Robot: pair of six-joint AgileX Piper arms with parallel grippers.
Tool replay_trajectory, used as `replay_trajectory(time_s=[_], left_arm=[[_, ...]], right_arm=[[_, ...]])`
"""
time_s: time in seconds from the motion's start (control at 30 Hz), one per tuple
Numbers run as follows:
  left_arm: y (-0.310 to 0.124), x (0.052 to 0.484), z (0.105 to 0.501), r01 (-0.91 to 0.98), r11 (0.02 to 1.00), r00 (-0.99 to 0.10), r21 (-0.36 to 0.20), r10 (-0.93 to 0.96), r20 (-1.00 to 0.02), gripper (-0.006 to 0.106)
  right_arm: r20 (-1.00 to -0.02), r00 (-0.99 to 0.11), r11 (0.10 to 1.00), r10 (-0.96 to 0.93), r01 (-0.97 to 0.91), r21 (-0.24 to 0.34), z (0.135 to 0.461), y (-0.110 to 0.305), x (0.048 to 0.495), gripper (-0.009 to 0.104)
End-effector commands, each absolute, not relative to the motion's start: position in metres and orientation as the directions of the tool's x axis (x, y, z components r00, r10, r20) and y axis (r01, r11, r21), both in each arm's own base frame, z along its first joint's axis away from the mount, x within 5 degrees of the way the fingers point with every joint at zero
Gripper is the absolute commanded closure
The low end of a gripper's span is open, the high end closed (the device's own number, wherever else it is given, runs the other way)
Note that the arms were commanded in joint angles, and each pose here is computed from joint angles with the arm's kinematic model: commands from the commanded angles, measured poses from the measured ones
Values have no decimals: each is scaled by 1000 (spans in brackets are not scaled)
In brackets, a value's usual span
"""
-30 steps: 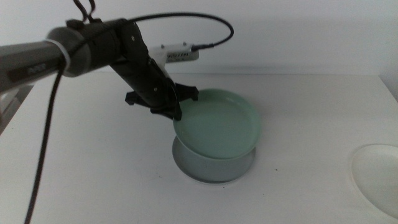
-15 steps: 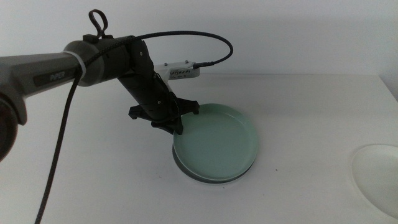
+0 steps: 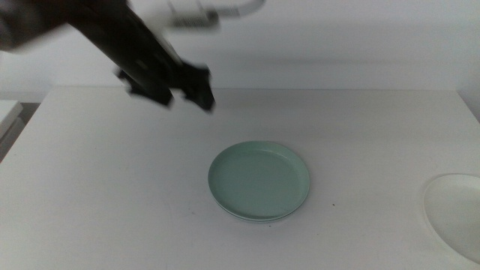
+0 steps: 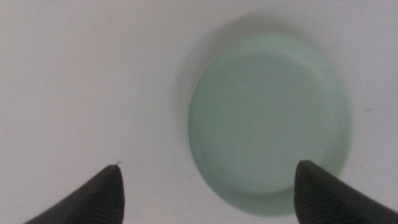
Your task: Stack the three bowls on top of each other.
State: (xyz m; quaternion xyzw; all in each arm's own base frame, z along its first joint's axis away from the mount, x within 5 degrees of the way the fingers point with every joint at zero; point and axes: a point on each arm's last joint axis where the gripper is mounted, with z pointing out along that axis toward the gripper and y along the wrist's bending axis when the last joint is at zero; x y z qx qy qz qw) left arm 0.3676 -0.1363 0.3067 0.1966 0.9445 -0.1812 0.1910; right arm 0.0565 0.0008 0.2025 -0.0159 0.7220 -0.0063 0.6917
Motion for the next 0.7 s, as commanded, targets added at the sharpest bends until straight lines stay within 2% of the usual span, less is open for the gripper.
replay_trajectory(time_s=[0.0,0.17,0.3,0.43,0.67], left_arm=[[-120,336,351,503,835,-780,-223,328,-532,7],[-96,258,412,555,817,-630,-156,290,-721,7],[-83,200,438,586,801,-565,-124,295,-770,7],[-76,153,450,625,769,-528,-134,290,-798,7],[-64,101,451,623,774,-466,-114,251,-848,7]], right_arm=[[-998,-40,999,-42,-11,-41,202,1,56,23],[-998,-40,999,-42,-11,-41,202,1,56,23],[-998,-40,999,-42,-11,-41,202,1,56,23],[-998,-40,999,-42,-11,-41,202,1,56,23],[-998,-40,999,-42,-11,-41,202,1,56,23]])
